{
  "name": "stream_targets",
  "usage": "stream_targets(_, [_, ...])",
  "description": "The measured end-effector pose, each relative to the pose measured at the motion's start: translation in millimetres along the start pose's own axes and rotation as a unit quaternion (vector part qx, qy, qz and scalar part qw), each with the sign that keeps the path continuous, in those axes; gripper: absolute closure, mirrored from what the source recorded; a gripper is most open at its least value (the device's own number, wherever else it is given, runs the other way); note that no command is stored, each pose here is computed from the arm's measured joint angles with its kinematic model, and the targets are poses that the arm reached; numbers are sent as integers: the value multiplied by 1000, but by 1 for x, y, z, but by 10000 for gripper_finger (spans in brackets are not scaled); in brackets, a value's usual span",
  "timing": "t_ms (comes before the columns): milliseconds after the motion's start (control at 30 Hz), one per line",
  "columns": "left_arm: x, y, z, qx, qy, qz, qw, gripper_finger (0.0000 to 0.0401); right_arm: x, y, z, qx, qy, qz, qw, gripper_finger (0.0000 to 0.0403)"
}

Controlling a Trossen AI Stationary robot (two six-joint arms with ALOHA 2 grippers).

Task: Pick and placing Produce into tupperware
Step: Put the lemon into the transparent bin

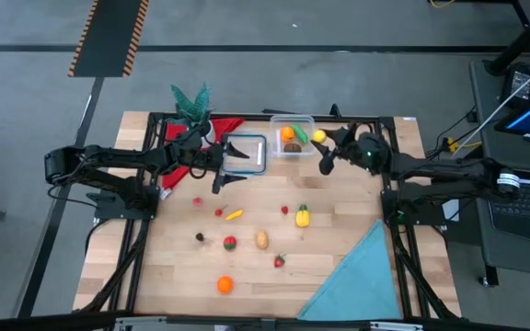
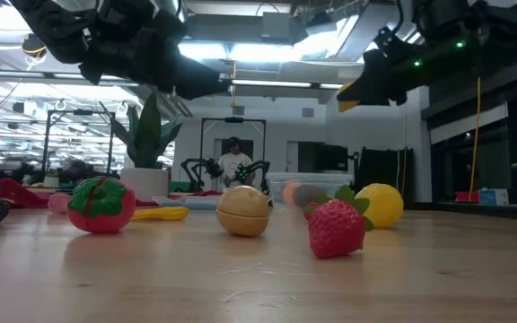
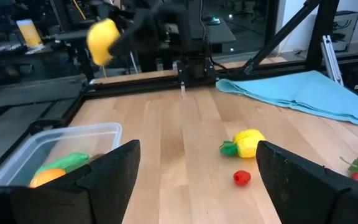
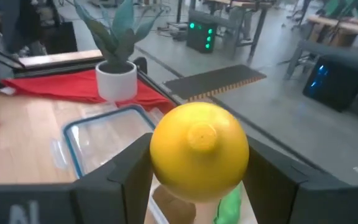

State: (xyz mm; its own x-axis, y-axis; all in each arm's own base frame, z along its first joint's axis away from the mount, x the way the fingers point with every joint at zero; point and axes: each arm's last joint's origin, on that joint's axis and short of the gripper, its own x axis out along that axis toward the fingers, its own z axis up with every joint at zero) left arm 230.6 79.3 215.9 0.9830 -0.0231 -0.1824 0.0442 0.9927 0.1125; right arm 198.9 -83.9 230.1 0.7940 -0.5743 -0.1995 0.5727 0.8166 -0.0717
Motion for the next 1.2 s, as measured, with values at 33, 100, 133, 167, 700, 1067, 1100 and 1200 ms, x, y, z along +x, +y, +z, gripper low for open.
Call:
stream_targets(33, [0, 0, -1, -2, 4, -1, 1000, 87, 2, -2, 2, 8, 3, 0, 1000, 195])
stream_targets(100, [0, 0, -2, -4, 10, -2, 1000, 87, 7, -7, 6, 18, 18, -2, 1000, 195])
stream_targets(133, [0, 0, -2, -5, 12, -2, 1000, 87, 9, -8, 7, 21, 27, -1, 999, 195])
stream_targets(167, [0, -1, -3, -6, 14, -2, 1000, 87, 12, -9, 9, 22, 34, 1, 999, 195])
stream_targets(700, [0, -1, -4, -6, 17, -3, 1000, 87, 81, -21, 45, 11, 134, 33, 990, 195])
stream_targets(1067, [0, -1, -4, -6, 18, -2, 1000, 87, 102, -33, 52, 22, 148, 64, 987, 195])
stream_targets(1100, [0, 0, -4, -6, 19, 1, 1000, 87, 104, -34, 50, 29, 153, 67, 986, 195])
stream_targets(1200, [0, 0, -4, -7, 19, 3, 1000, 87, 109, -35, 43, 36, 168, 77, 982, 195])
